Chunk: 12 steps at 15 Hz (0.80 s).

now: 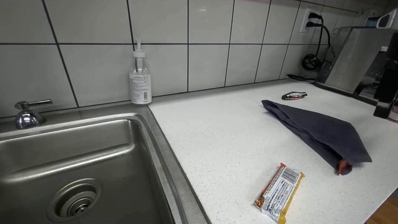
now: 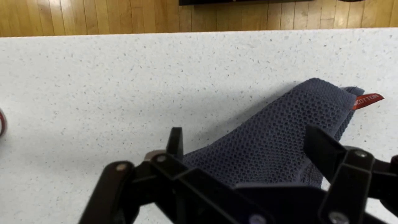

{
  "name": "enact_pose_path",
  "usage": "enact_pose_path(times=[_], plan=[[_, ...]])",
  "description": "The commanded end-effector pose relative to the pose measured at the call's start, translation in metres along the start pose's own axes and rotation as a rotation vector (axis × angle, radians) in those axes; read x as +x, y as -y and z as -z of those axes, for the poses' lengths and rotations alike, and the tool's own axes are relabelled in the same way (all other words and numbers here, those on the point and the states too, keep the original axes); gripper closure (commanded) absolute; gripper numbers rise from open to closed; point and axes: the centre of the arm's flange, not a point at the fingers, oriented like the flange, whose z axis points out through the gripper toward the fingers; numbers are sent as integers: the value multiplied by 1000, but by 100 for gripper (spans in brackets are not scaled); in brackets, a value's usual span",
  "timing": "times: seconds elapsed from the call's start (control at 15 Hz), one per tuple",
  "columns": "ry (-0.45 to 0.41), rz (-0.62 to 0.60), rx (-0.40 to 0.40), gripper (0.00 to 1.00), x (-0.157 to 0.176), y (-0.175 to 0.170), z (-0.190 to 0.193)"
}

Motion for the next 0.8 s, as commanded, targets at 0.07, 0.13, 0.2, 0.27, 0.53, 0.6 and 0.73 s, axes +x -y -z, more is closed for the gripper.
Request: enact_pose_path(times=[0.07,0.13,0.2,0.27,0.53,0.6,0.73], plan=[[72,46,19,0,3,-8,14],[81,45,18,0,4,-8,14],[88,47,19,0,4,-8,14],[64,27,6,0,-1,-4,6],[71,30,7,0,-1,-5,7],[71,30,7,0,-1,-5,7],[72,30,7,0,-1,-5,6]])
